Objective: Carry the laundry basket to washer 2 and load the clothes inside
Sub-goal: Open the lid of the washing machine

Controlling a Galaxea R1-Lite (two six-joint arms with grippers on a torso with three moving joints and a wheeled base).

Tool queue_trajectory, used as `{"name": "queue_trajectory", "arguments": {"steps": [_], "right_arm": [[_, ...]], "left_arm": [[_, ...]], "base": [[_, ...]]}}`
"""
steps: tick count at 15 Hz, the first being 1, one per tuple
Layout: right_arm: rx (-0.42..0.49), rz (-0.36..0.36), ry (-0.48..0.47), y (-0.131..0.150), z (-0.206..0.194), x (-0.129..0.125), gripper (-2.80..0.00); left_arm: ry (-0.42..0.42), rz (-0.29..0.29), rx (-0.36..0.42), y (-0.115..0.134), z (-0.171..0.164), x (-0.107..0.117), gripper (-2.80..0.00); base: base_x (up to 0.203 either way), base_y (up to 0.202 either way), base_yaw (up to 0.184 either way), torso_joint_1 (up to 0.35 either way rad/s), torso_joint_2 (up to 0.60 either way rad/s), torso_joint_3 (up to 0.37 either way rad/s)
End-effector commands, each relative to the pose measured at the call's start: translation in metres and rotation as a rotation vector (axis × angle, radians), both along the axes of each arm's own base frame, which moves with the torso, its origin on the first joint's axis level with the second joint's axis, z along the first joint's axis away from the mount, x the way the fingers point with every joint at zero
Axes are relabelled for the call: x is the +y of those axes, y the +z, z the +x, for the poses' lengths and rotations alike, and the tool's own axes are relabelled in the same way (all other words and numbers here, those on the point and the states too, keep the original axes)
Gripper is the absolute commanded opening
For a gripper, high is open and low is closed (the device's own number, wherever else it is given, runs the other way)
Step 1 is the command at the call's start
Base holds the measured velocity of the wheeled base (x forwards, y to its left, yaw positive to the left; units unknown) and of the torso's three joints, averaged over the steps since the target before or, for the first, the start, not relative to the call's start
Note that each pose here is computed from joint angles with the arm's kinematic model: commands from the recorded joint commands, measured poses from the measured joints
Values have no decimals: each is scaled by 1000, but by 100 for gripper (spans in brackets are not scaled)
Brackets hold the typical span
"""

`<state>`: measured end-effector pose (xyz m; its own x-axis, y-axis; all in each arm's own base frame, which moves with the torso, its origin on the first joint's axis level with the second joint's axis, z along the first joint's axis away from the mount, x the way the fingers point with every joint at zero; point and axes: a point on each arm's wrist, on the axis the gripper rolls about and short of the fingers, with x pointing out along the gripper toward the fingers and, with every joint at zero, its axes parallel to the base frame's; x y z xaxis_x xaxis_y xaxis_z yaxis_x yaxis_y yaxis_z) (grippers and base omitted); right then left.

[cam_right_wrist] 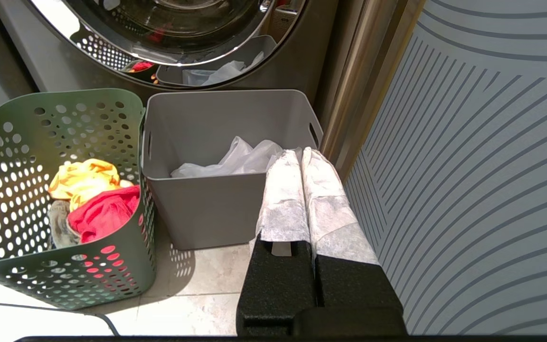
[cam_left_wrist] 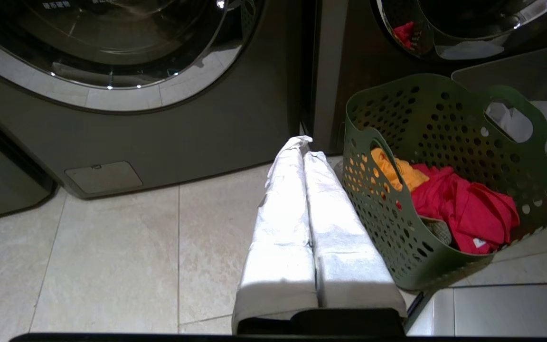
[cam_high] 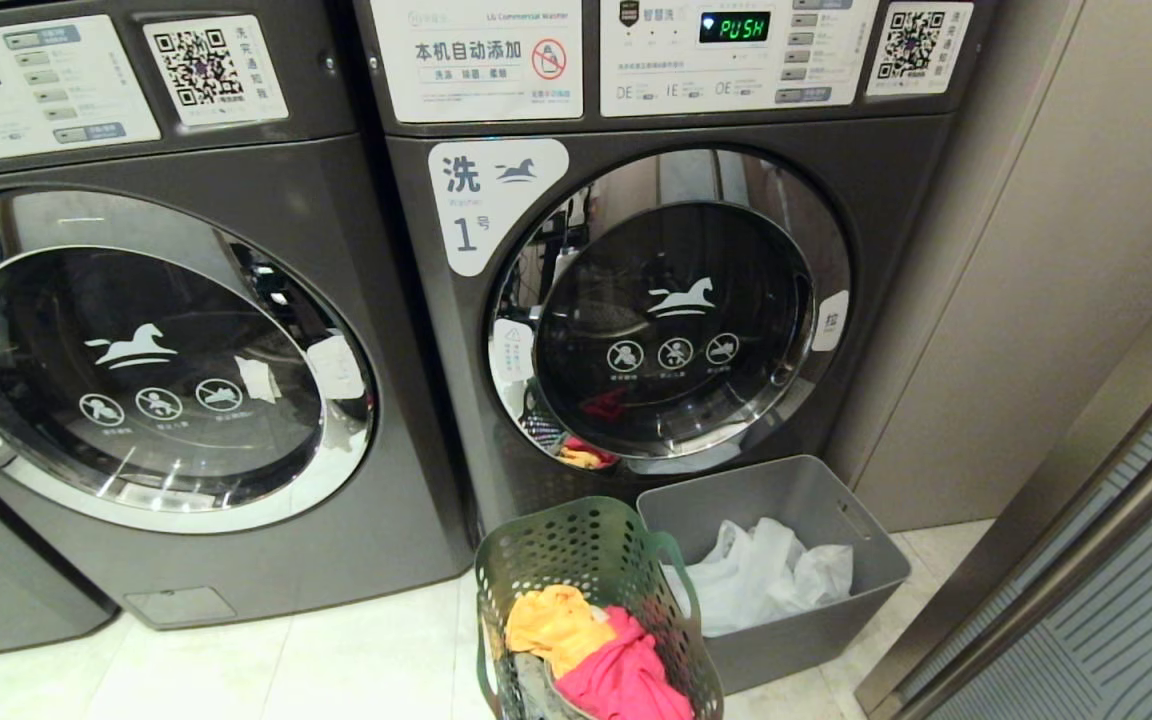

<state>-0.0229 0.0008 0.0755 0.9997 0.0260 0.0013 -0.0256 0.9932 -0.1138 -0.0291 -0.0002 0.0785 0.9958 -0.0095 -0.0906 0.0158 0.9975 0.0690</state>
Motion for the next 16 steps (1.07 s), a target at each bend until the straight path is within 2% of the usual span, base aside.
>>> {"name": "queue_trajectory", "arguments": {"steps": [1,2,4,7,9,10,14,16], "right_arm": [[1,-1,0,0,0,0,-280],[1,-1,0,0,0,0,-280],[0,-1,0,0,0,0,-280],[0,-3,0,0,0,0,-280],[0,-3,0,0,0,0,-280],[0,-1,-1,0,0,0,-280],[0,7,0,0,0,0,-280],[0,8,0,0,0,0,-280]], "left_arm": [[-2,0,-76,22,-7,0,-280],[-2,0,-89,33,-8,0,-280],[-1,-16,-45,59,0,0,-280],[13,-91,118,93,37,0,-280],[33,-154,245,102,73,0,-280],[42,-179,285,104,93,0,-280],[56,-231,308,101,182,0,-280],[30,-245,266,99,222,0,-280]], "base": [[0,0,0,0,0,0],[0,0,0,0,0,0],[0,0,0,0,0,0],[0,0,0,0,0,0],[0,0,0,0,0,0],[0,0,0,0,0,0],[0,0,0,0,0,0],[0,0,0,0,0,0]]}}
